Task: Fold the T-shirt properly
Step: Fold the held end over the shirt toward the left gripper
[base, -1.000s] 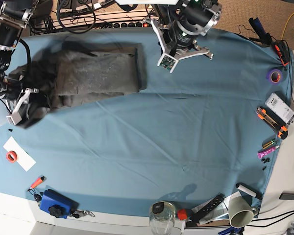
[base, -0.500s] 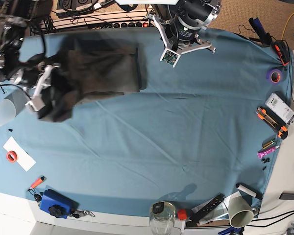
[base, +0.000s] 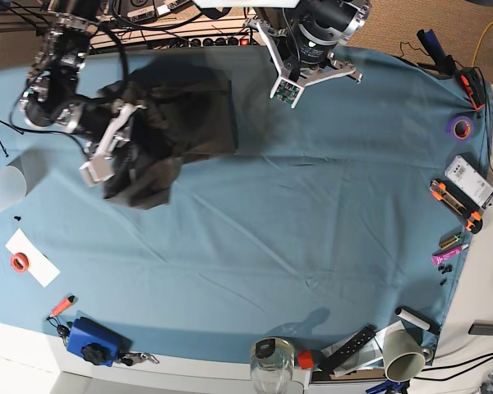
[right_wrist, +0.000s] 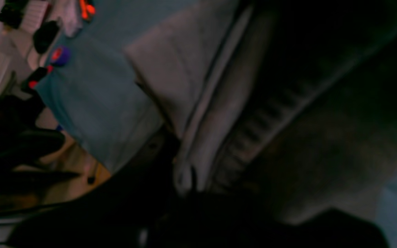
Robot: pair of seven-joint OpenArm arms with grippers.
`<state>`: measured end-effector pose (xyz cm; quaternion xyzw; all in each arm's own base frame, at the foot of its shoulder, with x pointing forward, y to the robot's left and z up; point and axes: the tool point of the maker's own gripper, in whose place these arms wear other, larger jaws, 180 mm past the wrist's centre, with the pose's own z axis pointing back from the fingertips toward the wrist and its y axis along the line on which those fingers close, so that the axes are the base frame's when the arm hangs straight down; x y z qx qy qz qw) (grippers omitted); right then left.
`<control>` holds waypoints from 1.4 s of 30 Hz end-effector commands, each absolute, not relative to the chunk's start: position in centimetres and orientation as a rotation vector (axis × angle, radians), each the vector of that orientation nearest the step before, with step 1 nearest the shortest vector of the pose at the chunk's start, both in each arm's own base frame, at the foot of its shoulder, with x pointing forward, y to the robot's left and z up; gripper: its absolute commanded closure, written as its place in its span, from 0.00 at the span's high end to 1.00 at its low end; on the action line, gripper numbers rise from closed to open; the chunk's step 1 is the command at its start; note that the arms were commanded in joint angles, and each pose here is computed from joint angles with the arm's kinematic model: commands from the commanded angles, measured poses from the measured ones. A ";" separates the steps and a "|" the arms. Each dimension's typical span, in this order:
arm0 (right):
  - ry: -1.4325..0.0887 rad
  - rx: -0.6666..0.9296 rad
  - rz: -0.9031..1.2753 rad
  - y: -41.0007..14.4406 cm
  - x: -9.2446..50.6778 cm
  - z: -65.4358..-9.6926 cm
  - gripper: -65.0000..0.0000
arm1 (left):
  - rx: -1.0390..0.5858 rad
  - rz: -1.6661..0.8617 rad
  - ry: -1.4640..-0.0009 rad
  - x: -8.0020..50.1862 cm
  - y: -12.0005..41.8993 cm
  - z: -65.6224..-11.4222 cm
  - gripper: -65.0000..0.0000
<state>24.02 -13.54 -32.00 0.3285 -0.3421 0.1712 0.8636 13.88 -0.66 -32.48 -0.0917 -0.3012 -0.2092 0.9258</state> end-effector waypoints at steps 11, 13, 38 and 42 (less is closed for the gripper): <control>-0.698 0.649 0.439 -12.0 24.3 -32.6 0.26 | -0.201 -0.421 -0.643 14.1 -0.9 -31.8 0.00; -0.727 0.691 0.440 -11.4 24.7 -31.7 0.26 | -0.201 -0.421 -0.643 14.1 -0.9 -31.8 0.00; -0.984 0.901 0.579 -7.6 25.7 -22.3 0.26 | -0.215 -0.414 -0.653 13.7 -1.1 -31.8 0.00; -0.976 0.781 0.549 -9.5 26.6 -23.4 0.26 | -0.217 -0.412 -0.655 13.6 -1.1 -31.8 0.00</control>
